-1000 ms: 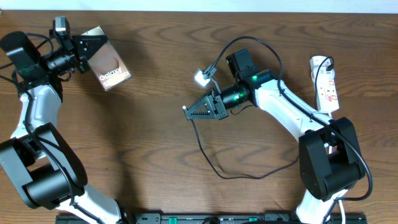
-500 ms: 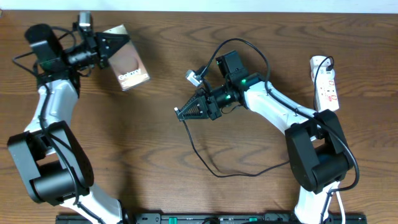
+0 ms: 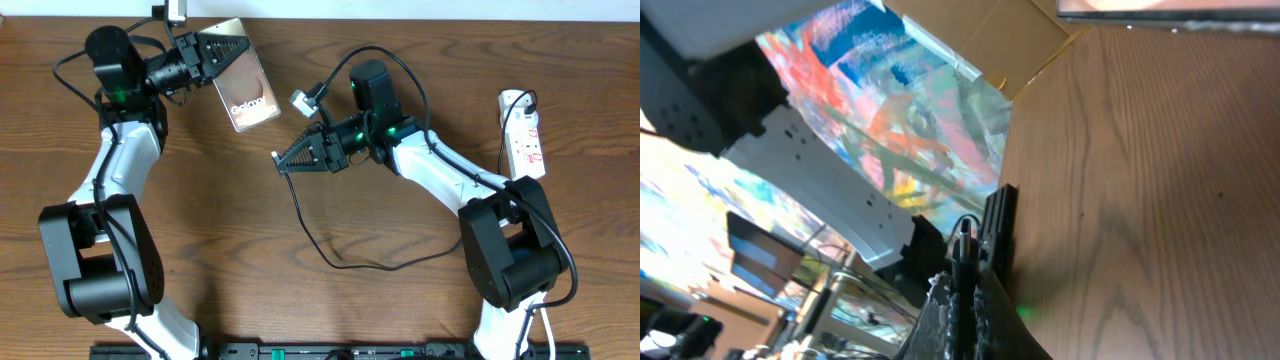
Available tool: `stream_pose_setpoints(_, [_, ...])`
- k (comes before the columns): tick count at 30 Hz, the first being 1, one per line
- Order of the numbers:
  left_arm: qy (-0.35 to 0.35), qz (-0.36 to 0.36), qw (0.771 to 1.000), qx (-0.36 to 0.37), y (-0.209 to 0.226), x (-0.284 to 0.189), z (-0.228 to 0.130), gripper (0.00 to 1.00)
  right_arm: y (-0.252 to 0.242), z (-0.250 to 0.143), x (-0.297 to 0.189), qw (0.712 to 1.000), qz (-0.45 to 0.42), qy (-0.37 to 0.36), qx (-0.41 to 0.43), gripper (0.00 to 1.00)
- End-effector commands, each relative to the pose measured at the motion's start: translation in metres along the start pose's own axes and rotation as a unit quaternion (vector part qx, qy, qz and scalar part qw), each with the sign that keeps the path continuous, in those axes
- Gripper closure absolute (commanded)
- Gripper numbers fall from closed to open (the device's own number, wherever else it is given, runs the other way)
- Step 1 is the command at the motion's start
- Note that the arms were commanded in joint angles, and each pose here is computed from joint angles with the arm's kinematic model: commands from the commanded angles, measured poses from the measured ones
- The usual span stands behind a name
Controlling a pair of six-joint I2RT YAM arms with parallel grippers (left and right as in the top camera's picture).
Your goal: Plug charger to phone and switch on socket
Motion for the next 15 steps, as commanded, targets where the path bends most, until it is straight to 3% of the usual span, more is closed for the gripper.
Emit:
stream_pose_setpoints(1, [-0.017, -0.002, 1.0, -0.002, -0.016, -0.002, 0.015, 0.93, 0.002, 0.004, 0.001, 0.999, -0.001, -0.001, 0.036, 0.99])
stream_pose_setpoints(15, [-0.015, -0.005, 0.999, -0.05, -0.018, -0.001, 0.014, 0.92, 0.011, 0.022, 0.001, 1.0, -0.011, -0.023, 0.008, 0.99])
Point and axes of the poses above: each gripper's point midway between its finger pads, its own x axis out along the fingers, its own y axis along the line the jaws close on, z = x × y, the point moved 4 cm from there along -x, back along the fingers, and after that the axes turned 15 degrees about x, right-handed, at the moved point
